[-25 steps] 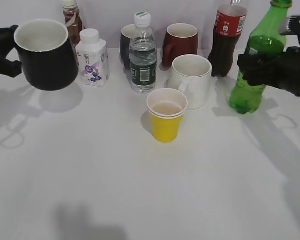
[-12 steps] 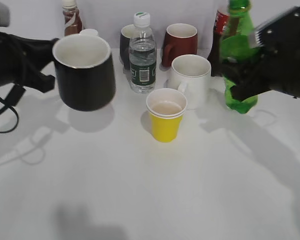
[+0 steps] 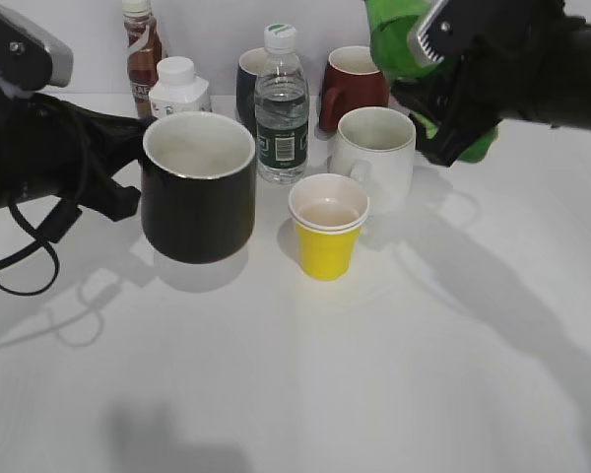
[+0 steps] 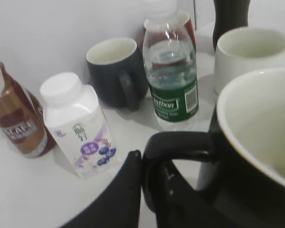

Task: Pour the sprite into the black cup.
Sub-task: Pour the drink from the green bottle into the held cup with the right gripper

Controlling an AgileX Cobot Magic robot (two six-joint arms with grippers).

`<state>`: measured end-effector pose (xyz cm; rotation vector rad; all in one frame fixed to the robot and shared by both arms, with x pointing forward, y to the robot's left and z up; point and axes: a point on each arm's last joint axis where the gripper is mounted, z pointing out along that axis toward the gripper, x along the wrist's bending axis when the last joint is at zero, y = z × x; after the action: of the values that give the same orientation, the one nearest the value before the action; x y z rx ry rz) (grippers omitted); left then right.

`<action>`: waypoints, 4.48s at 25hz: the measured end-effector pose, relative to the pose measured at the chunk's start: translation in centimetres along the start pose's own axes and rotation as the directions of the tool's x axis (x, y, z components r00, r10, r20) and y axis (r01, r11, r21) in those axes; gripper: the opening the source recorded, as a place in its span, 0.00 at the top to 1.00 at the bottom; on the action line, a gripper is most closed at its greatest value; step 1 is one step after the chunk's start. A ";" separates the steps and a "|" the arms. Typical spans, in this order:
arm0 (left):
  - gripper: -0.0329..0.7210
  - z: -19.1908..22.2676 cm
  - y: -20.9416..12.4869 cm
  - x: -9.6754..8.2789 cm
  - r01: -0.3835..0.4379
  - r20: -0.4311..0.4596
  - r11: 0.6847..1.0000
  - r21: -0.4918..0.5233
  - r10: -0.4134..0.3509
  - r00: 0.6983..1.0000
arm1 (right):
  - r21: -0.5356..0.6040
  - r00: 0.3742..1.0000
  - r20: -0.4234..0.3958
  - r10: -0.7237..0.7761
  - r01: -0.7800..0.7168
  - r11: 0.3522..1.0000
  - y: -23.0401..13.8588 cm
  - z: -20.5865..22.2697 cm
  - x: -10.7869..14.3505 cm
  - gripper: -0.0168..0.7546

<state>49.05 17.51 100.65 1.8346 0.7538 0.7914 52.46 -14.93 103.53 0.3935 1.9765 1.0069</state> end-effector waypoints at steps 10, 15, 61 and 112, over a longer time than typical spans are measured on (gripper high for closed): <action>0.90 0.2 0.7 -2.3 -0.010 0.073 0.999 -0.031 0.012 0.997 | 0.041 0.963 -0.011 -0.269 0.269 0.962 1.1 0.2 -1.1 0.44; 0.90 0.2 1.0 -2.9 0.002 0.091 0.998 -0.056 0.003 0.996 | 0.021 0.917 -0.052 -0.395 0.396 0.918 1.6 0.3 0.0 0.44; 0.90 0.2 1.4 -4.9 -0.015 0.158 0.998 -0.063 0.025 0.987 | -0.072 0.543 0.034 -0.839 0.838 0.540 3.6 0.3 1.3 0.44; 0.90 0.2 1.2 -4.1 0.016 0.125 0.998 -0.064 -0.008 0.992 | 0.061 0.999 0.032 0.031 -0.033 0.998 2.2 0.3 0.2 0.45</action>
<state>46.93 13.79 100.96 1.8014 0.6509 0.6785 52.39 -13.25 105.05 0.4737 1.9829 0.9560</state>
